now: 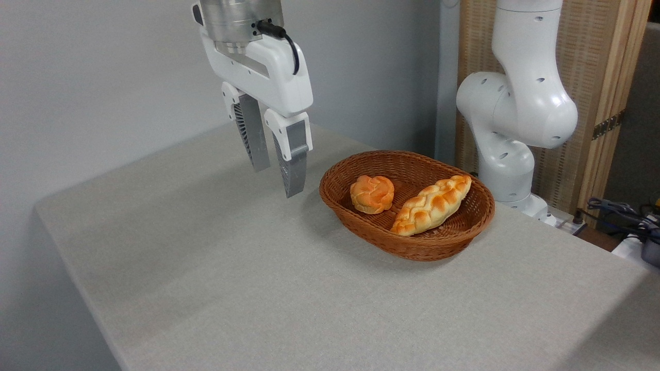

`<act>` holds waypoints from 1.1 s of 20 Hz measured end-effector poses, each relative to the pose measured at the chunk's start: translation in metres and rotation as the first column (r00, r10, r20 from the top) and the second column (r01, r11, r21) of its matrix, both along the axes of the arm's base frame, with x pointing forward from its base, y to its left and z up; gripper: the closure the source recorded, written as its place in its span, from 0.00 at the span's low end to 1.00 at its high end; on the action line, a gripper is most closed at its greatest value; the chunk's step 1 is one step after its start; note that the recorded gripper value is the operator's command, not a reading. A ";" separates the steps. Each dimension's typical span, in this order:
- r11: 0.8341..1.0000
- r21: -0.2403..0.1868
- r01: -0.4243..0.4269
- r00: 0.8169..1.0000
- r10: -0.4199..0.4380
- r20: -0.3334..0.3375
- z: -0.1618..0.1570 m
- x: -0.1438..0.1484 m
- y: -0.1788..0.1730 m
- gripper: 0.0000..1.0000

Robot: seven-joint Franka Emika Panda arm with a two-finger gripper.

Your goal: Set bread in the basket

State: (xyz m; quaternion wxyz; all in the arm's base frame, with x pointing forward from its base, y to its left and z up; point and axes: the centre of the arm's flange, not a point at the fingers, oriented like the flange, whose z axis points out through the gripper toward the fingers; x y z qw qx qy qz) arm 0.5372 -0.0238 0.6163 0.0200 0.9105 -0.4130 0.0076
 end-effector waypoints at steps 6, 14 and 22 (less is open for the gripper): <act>1.000 0.002 0.000 1.000 0.000 0.001 -0.006 0.004 -0.001 0.00; 1.000 0.001 -0.005 1.000 0.005 0.011 -0.006 0.006 0.005 0.00; 1.000 0.001 -0.005 1.000 0.005 0.027 -0.009 0.008 0.004 0.00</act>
